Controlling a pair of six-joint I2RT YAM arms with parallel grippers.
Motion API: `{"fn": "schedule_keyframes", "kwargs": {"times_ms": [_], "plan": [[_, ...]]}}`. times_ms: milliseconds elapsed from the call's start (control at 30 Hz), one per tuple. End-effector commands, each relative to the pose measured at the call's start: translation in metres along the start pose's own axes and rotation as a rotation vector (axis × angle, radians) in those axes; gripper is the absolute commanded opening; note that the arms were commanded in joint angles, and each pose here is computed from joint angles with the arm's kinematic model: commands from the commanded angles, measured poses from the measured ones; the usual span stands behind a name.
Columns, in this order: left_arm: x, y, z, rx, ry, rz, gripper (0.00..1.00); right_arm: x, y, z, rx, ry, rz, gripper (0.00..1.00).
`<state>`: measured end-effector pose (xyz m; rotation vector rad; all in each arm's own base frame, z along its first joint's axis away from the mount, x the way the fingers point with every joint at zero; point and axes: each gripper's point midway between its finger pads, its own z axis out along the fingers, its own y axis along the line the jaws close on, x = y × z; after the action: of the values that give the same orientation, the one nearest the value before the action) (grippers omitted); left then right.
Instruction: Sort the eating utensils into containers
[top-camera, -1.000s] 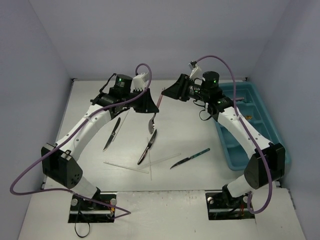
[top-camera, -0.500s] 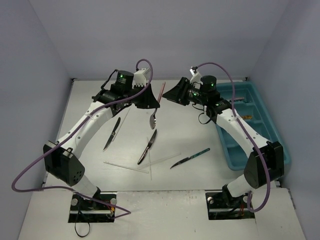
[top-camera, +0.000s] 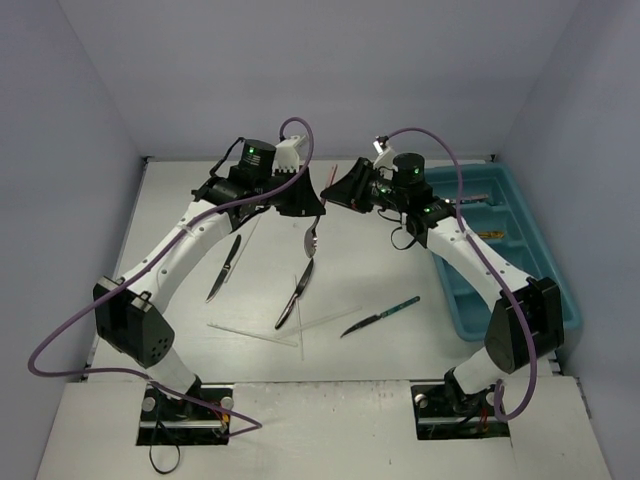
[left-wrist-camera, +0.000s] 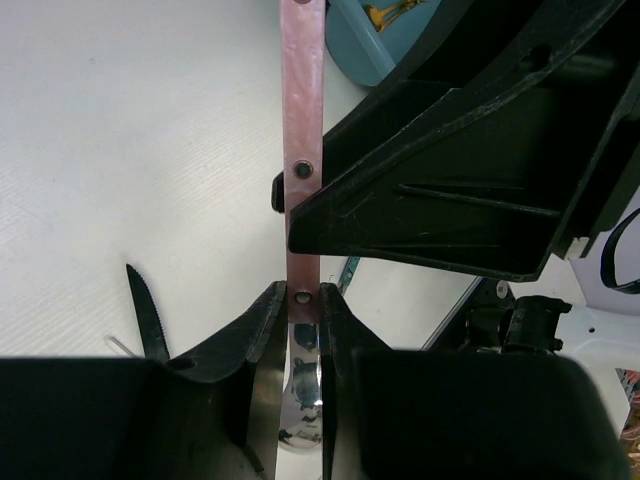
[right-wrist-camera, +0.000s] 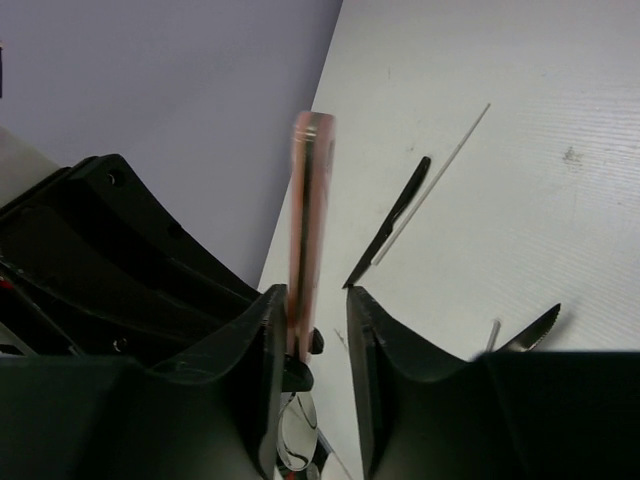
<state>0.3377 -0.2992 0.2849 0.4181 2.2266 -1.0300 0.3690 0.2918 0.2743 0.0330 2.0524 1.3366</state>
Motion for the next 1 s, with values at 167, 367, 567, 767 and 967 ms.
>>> {"fn": "schedule_keyframes", "kwargs": {"times_ms": [167, 367, 567, 767, 967], "plan": [[-0.039, -0.038, -0.011, 0.081, -0.117, 0.087, 0.00, -0.012, 0.011, 0.009, -0.034, -0.049, -0.023, 0.13], [-0.036, -0.042, -0.010, 0.107, -0.106, 0.104, 0.40, -0.021, 0.008, 0.006, -0.024, -0.073, -0.035, 0.00], [-0.029, -0.033, -0.019, 0.072, -0.094, 0.146, 0.86, -0.048, -0.008, -0.014, 0.010, -0.141, -0.014, 0.00], [-0.047, -0.003, -0.055, -0.008, -0.169, 0.160, 0.86, -0.105, -0.058, -0.077, 0.108, -0.291, 0.009, 0.00], [-0.050, 0.037, -0.080, -0.108, -0.210, 0.133, 0.86, -0.181, -0.147, -0.219, 0.359, -0.577, 0.062, 0.00]]}}
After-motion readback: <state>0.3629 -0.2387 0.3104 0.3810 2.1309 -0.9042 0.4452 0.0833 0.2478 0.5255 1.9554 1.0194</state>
